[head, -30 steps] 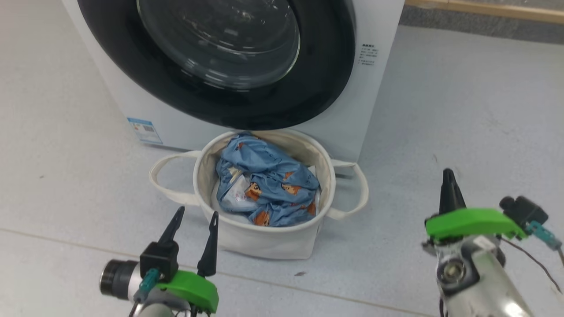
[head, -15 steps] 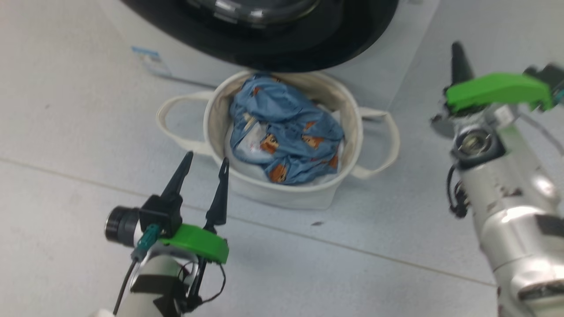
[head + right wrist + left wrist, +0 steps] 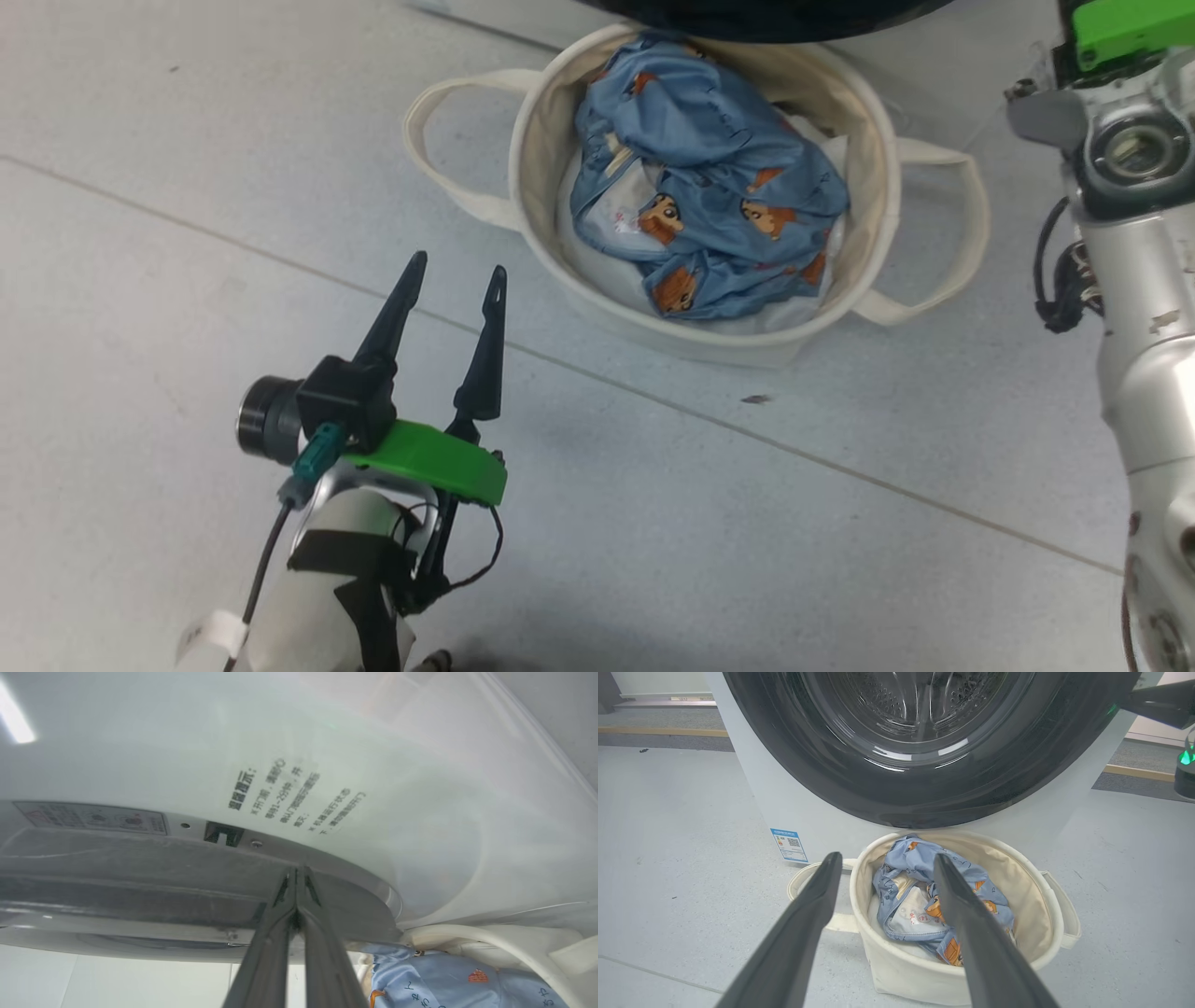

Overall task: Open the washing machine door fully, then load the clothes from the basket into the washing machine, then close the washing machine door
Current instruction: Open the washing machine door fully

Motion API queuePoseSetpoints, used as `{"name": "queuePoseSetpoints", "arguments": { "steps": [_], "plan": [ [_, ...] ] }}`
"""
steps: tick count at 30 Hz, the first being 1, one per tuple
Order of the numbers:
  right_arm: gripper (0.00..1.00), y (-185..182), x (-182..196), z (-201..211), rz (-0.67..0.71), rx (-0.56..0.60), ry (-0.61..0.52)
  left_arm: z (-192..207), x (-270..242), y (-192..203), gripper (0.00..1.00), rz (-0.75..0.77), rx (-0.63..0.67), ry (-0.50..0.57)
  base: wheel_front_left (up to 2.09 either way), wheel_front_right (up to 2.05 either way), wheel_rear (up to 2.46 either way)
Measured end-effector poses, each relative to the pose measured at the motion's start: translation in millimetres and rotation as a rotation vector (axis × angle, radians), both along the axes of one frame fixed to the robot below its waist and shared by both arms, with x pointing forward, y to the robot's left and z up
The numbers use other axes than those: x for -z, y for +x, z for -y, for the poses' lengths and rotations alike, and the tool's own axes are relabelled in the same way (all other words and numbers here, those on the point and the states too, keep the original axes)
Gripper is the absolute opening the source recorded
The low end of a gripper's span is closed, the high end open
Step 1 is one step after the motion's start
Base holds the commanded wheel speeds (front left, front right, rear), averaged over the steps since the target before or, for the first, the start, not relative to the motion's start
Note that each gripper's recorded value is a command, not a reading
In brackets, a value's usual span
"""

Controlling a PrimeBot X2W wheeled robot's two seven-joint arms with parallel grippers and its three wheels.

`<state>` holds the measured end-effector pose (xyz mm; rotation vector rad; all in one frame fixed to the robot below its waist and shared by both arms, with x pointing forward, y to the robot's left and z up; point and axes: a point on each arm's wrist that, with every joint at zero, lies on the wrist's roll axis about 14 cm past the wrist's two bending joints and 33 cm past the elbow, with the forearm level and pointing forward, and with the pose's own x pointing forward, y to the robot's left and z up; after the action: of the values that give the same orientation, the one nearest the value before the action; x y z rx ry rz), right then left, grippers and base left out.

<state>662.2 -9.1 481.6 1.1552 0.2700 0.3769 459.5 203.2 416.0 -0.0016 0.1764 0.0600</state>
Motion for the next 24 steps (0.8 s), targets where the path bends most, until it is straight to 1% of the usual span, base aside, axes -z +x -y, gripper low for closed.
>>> {"name": "queuePoseSetpoints", "arguments": {
  "steps": [6,11,19,24],
  "plan": [
    [0.00,8.2,4.9,-4.4,-0.003,-0.010,0.036,-4.8,8.7,-2.6,1.00,-0.025,-0.014,0.011,0.00,0.00,0.00],
    [0.00,14.7,7.6,-5.6,-0.023,-0.023,0.082,-3.4,9.3,3.3,1.00,-0.021,-0.008,0.009,0.00,0.00,0.00],
    [0.00,14.2,10.2,-14.4,-0.091,-0.111,0.174,1.0,11.3,5.8,1.00,-0.023,0.002,-0.003,0.00,0.00,0.00],
    [0.00,2.1,9.8,-25.0,-0.128,-0.190,0.168,2.9,4.8,5.9,1.00,-0.009,0.007,-0.005,0.00,0.00,0.00]
  ]
}}
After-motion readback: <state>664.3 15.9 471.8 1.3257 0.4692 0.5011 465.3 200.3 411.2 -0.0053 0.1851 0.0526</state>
